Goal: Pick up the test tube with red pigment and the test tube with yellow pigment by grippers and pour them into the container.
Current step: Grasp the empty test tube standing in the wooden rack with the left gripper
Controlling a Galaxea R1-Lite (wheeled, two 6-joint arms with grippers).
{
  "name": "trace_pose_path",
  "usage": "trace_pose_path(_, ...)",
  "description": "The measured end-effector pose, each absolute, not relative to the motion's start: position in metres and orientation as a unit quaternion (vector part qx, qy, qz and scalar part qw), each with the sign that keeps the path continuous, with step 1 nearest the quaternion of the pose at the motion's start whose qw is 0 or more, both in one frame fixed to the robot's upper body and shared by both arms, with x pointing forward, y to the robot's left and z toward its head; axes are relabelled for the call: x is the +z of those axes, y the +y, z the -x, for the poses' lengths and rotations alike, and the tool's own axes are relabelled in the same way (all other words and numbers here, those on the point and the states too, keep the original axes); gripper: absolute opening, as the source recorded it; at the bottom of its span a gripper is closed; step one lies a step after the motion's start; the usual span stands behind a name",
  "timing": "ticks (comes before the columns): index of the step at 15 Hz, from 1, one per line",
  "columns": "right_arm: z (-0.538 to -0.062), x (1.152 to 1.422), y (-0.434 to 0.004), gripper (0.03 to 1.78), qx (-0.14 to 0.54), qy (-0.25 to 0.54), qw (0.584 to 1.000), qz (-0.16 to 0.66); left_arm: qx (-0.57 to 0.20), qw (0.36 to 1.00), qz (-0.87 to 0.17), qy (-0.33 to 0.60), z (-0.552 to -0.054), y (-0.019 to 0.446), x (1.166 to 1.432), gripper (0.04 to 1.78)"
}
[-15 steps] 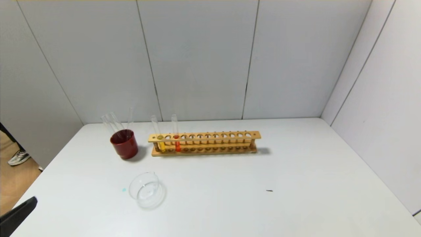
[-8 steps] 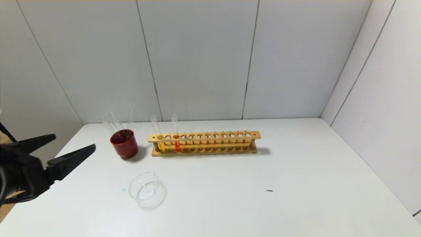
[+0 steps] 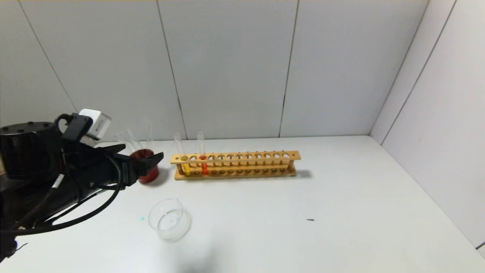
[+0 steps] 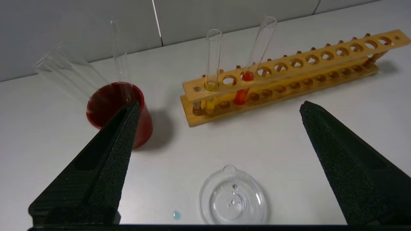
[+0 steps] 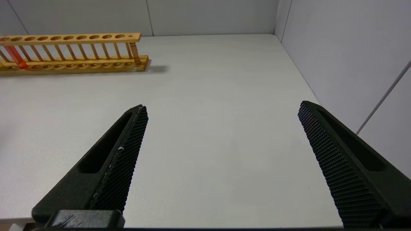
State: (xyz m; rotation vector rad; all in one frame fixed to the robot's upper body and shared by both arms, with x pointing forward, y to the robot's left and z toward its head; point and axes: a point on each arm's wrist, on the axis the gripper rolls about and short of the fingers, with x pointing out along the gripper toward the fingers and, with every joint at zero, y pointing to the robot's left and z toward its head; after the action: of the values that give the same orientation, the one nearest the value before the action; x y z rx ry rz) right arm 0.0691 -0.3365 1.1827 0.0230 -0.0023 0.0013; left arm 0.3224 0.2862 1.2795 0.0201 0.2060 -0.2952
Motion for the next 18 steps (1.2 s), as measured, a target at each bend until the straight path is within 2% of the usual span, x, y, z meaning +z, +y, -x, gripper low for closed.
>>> trace_pose_path(5, -0.069, 1.183, -0.336, 1.71, 0.001, -0.001, 1.0, -0.011, -0.142, 0.984, -0.011, 0.102, -0.371, 0.274, 1.256, 1.74)
trace_pose_path(18, -0.069, 1.183, -0.336, 1.71, 0.001, -0.001, 1.0, -0.011, -0.131, 0.987, -0.008, 0.096, -0.434, 0.256, 1.217, 1.74)
